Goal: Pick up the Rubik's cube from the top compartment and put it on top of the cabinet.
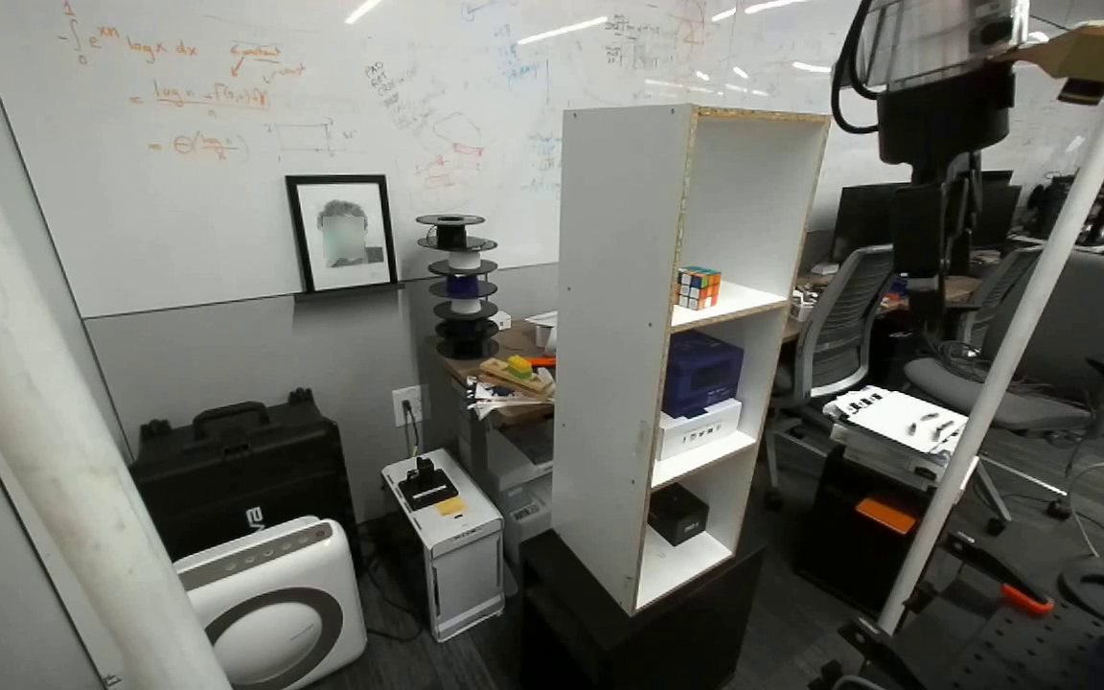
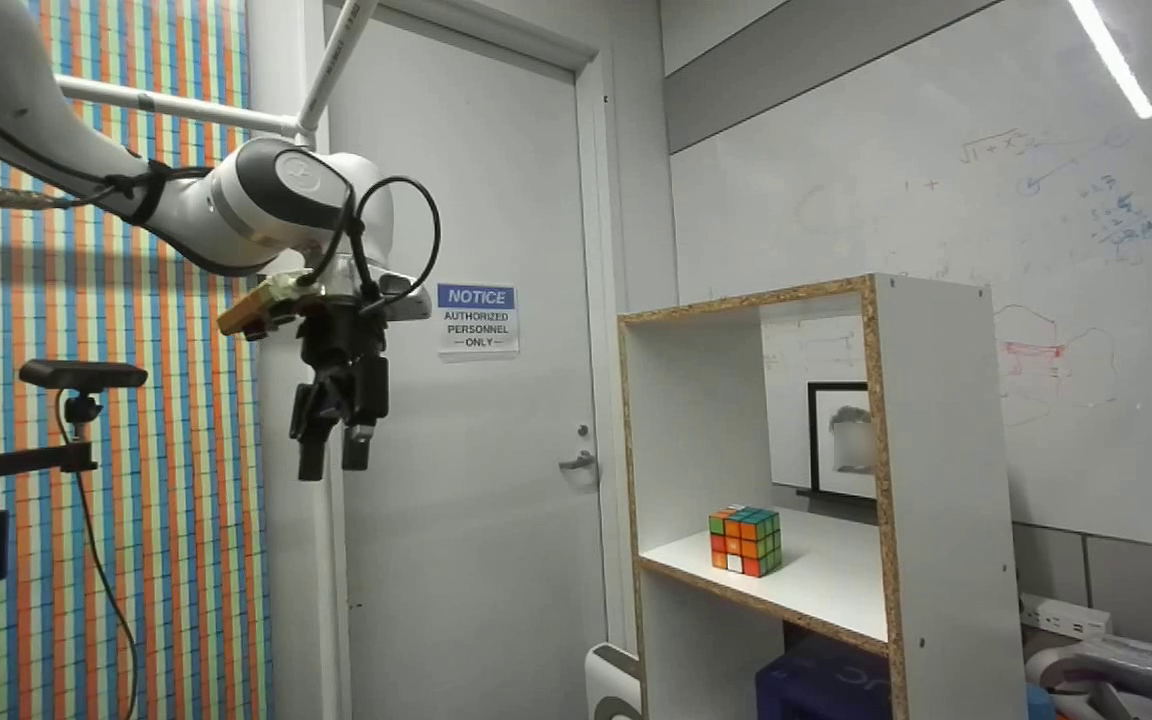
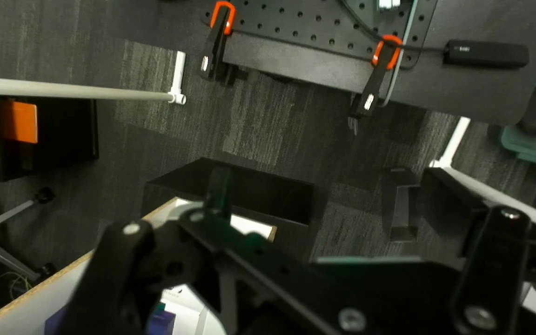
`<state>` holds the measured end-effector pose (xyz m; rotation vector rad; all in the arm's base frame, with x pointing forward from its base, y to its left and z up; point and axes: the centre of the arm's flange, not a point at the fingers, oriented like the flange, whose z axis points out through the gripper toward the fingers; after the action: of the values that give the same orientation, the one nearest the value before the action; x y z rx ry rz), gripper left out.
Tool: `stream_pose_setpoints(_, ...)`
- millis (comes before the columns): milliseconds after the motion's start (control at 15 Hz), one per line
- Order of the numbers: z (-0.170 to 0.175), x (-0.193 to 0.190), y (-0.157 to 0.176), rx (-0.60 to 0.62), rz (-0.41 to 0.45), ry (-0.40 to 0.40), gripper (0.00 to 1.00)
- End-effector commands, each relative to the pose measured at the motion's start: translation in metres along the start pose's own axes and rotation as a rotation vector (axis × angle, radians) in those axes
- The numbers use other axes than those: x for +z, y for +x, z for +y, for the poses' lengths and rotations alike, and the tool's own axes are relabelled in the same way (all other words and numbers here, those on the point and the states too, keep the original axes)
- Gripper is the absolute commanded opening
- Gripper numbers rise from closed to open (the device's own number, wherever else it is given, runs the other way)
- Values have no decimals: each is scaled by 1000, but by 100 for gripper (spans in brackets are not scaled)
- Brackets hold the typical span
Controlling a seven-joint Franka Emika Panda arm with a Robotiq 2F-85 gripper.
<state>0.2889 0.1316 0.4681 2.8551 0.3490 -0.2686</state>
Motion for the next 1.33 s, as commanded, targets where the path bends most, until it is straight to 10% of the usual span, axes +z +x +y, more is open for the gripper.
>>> stream_pose_setpoints(0,60,12,14,113,149,62,100)
stream_pose_setpoints(467,187,68,37,365,458,180,100)
stream_pose_setpoints(1267,232,110,159,365,693,213,100)
